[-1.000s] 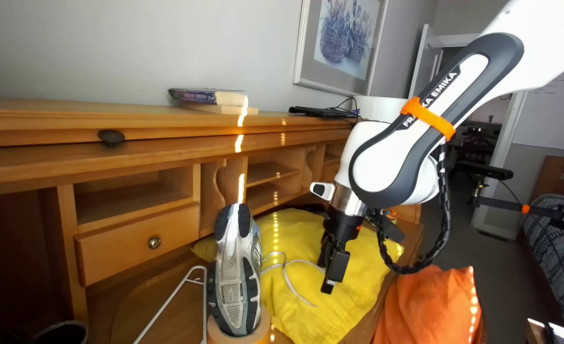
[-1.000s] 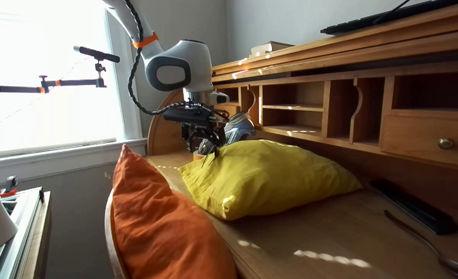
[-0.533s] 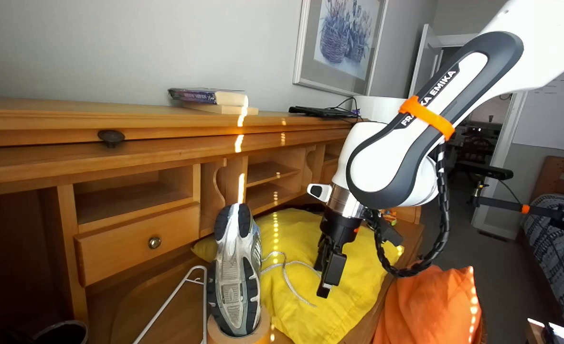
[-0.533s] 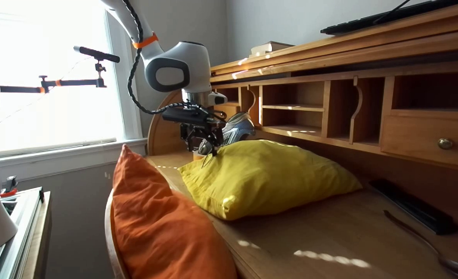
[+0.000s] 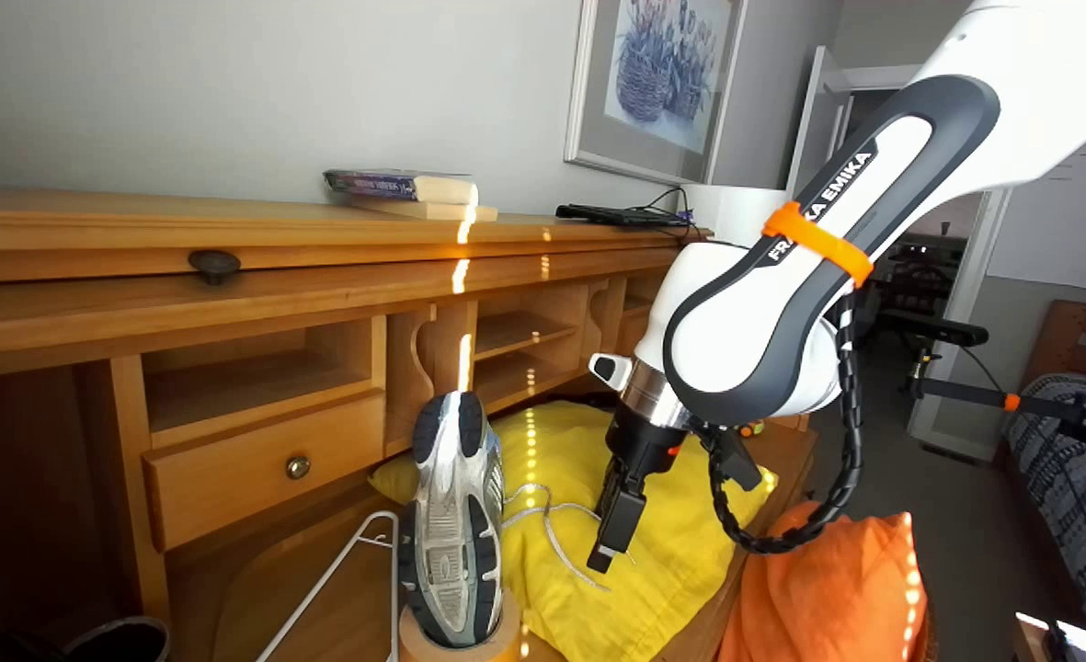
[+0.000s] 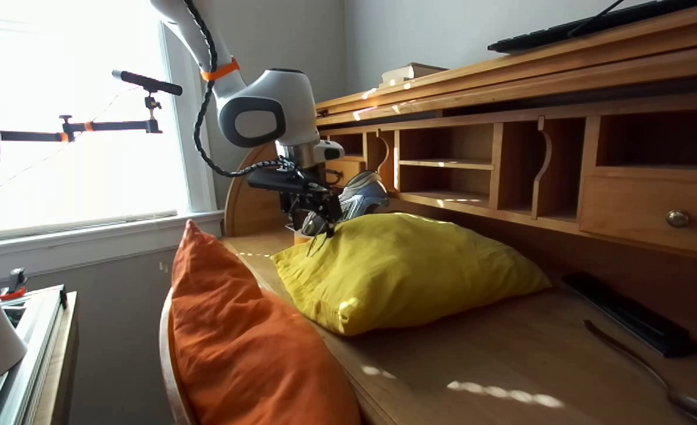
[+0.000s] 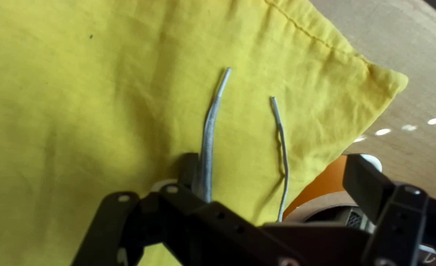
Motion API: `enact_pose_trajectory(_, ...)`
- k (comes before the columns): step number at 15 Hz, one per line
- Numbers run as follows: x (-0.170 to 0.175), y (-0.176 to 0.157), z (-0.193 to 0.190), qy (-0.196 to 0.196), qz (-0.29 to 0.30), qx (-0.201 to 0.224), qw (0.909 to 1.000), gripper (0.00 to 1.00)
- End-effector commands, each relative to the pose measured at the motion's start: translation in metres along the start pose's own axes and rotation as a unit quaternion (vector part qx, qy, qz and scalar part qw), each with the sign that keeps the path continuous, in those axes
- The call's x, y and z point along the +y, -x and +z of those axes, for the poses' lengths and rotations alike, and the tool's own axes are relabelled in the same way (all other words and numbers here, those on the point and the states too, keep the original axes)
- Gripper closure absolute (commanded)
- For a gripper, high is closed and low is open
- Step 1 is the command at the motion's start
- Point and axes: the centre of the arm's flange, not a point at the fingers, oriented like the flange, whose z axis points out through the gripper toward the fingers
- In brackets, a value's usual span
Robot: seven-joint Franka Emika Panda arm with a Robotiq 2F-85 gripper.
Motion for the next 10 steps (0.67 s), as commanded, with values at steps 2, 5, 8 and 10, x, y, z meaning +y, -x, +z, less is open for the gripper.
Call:
enact_pose_trajectory(2, -0.0109, 0.0020, 0.0082, 0.009, 0.030, 0.007, 0.9995, 0.00)
enact_pose_trajectory(5, -0.0160, 0.0004, 0.0075, 0.007, 0.042, 0.008, 0.9991, 0.00)
enact_pose_trajectory(8, -0.0163, 0.0003, 0.0095, 0.017, 0.048, 0.006, 0.9987, 0.00)
enact_pose_trajectory(10, -0.0145, 0.0012, 0.0124, 0.025, 0.055, 0.004, 0.9981, 0.00)
